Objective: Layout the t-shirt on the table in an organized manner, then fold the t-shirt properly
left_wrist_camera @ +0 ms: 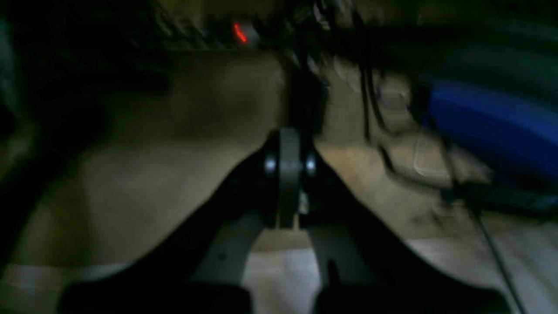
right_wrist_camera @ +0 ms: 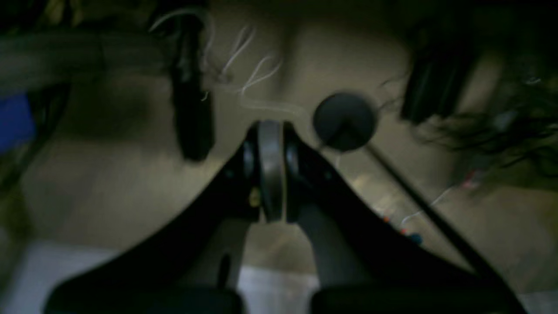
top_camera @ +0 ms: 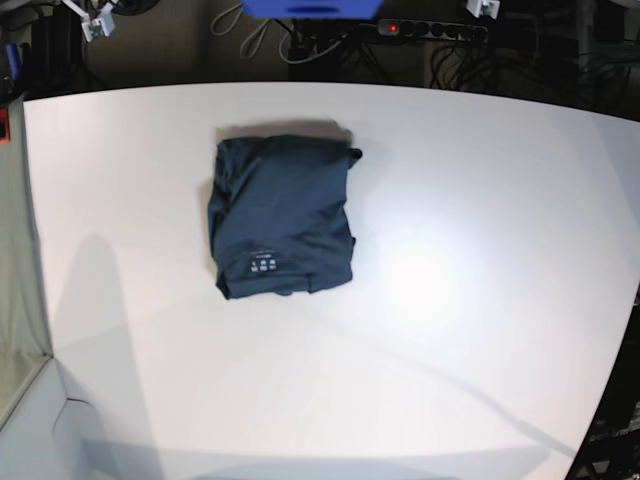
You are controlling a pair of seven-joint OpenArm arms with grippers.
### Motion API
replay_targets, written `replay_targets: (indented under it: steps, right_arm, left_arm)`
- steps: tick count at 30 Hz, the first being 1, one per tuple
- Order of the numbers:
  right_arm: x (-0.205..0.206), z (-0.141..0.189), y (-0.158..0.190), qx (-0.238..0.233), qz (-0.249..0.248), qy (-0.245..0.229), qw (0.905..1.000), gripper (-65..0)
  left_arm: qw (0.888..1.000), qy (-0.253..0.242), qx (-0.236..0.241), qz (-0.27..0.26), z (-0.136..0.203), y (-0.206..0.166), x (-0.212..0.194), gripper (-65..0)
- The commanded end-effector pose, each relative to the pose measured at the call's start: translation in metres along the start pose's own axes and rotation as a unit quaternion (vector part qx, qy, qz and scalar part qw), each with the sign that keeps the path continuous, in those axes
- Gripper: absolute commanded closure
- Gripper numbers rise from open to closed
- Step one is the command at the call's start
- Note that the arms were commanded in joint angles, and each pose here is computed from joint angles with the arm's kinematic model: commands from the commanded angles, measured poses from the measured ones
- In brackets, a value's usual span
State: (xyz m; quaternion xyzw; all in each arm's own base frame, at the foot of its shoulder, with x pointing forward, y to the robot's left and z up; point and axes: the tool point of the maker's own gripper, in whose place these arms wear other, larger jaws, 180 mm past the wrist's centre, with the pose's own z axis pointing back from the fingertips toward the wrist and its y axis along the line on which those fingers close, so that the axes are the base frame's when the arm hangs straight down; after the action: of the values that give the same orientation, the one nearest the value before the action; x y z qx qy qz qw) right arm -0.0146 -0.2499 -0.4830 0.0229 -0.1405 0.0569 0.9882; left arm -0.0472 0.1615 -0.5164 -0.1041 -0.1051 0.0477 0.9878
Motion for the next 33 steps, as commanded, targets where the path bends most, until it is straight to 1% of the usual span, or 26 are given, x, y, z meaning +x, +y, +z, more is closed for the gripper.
replay_targets:
  steps: [1, 3, 5, 10, 12, 14, 17, 18, 20, 22, 24, 26, 28, 30, 32, 33]
  right_arm:
    - [-0.009, -0.001, -0.001, 0.007, -0.001, 0.004, 1.0000, 0.0]
    - [-0.022, -0.017, 0.015, 0.038, -0.014, 0.009, 0.9991, 0.0]
    - [-0.041, -0.028, 0.028, 0.064, -0.022, 0.026, 0.9973, 0.0]
    - [-0.070, -0.054, 0.072, 0.127, -0.049, 0.043, 0.9897, 0.0]
    - [-0.073, -0.068, 0.090, 0.152, -0.063, 0.041, 0.9855, 0.0]
    - [-0.082, -0.081, 0.107, 0.173, -0.081, 0.051, 0.9801, 0.0]
    - [-0.086, -0.098, 0.128, 0.199, -0.110, 0.053, 0.9725, 0.0]
    - [-0.087, -0.103, 0.131, 0.197, -0.119, 0.050, 0.9720, 0.0]
    - [-0.088, -0.114, 0.128, 0.170, -0.131, 0.042, 0.9758, 0.0]
    - [-0.082, -0.126, 0.119, 0.135, -0.138, 0.023, 0.9809, 0.0]
    - [-0.080, -0.133, 0.108, 0.098, -0.141, 0.012, 0.9850, 0.0]
    - [-0.074, -0.140, 0.092, 0.052, -0.137, -0.002, 0.9893, 0.0]
    - [-0.071, -0.146, 0.070, -0.021, -0.124, -0.007, 0.9921, 0.0]
    - [-0.071, -0.147, 0.054, -0.100, -0.098, -0.001, 0.9901, 0.0]
    - [-0.072, -0.143, 0.040, -0.168, -0.072, 0.004, 0.9831, 0.0]
    - [-0.072, -0.142, 0.041, -0.189, -0.063, 0.007, 0.9799, 0.0]
  left_arm:
    - [1.000, -0.004, -0.011, 0.018, -0.003, -0.003, -0.013, -0.2]
    - [0.998, -0.011, -0.027, 0.047, -0.021, -0.004, -0.022, -0.2]
    - [0.996, -0.006, -0.040, 0.078, -0.036, -0.005, -0.039, -0.2]
    - [0.989, -0.016, -0.050, 0.138, -0.065, 0.008, -0.057, -0.2]
    - [0.987, -0.016, -0.057, 0.146, -0.078, 0.007, -0.059, -0.1]
    - [0.987, -0.012, -0.063, 0.147, -0.088, 0.008, -0.058, -0.1]
    - [0.986, -0.014, -0.071, 0.149, -0.098, 0.011, -0.047, -0.1]
    - [0.988, -0.011, -0.055, 0.144, -0.100, 0.018, -0.046, -0.1]
    - [0.992, -0.019, -0.007, 0.125, -0.106, 0.042, -0.032, -0.1]
    - [0.993, -0.028, 0.029, 0.113, -0.109, 0.060, -0.017, -0.1]
    - [0.992, -0.037, 0.053, 0.105, -0.110, 0.074, -0.001, -0.1]
    - [0.991, -0.048, 0.078, 0.098, -0.113, 0.085, 0.015, -0.1]
    - [0.987, -0.052, 0.121, 0.091, -0.113, 0.100, 0.024, -0.1]
    - [0.982, -0.062, 0.158, 0.084, -0.113, 0.112, 0.040, -0.1]
    - [0.978, -0.069, 0.177, 0.081, -0.114, 0.117, 0.051, -0.1]
    - [0.978, -0.066, 0.179, 0.079, -0.115, 0.115, 0.052, -0.1]
